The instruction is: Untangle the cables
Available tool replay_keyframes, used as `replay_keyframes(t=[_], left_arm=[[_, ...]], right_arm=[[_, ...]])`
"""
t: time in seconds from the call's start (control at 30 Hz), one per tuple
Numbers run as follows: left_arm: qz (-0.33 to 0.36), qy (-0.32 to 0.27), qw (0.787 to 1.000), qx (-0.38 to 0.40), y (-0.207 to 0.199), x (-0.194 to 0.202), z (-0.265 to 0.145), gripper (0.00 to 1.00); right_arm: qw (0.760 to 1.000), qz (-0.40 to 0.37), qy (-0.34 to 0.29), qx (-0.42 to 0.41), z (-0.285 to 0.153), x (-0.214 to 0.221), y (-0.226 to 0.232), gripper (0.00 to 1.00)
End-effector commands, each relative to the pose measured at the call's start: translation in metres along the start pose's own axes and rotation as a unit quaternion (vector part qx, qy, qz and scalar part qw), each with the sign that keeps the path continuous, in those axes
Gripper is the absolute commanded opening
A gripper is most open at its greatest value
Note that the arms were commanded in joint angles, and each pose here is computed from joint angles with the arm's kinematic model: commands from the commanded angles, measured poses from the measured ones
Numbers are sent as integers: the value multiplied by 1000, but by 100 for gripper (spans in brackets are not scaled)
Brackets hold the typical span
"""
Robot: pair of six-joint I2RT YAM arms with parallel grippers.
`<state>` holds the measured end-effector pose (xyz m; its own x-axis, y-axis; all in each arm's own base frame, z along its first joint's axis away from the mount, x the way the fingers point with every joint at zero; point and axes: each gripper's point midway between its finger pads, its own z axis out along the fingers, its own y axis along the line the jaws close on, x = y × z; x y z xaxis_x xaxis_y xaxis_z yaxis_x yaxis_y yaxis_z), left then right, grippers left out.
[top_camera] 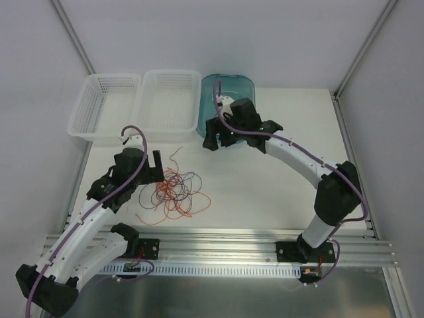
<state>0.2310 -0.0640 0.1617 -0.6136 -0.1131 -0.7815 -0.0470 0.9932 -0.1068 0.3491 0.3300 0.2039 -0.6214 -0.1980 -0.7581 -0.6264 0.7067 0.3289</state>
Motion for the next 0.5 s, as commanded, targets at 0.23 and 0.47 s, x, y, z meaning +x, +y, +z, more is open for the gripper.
replay_keyframes(t=[0.23, 0.47], left_arm=[[-14, -14, 1000, -8, 6, -2, -3, 99], [-21, -33, 999, -13, 10, -7, -8, 99]], right_arm=[[993, 57, 81, -70, 53, 108, 92, 82], [988, 71, 106, -88, 89, 133, 123, 79]])
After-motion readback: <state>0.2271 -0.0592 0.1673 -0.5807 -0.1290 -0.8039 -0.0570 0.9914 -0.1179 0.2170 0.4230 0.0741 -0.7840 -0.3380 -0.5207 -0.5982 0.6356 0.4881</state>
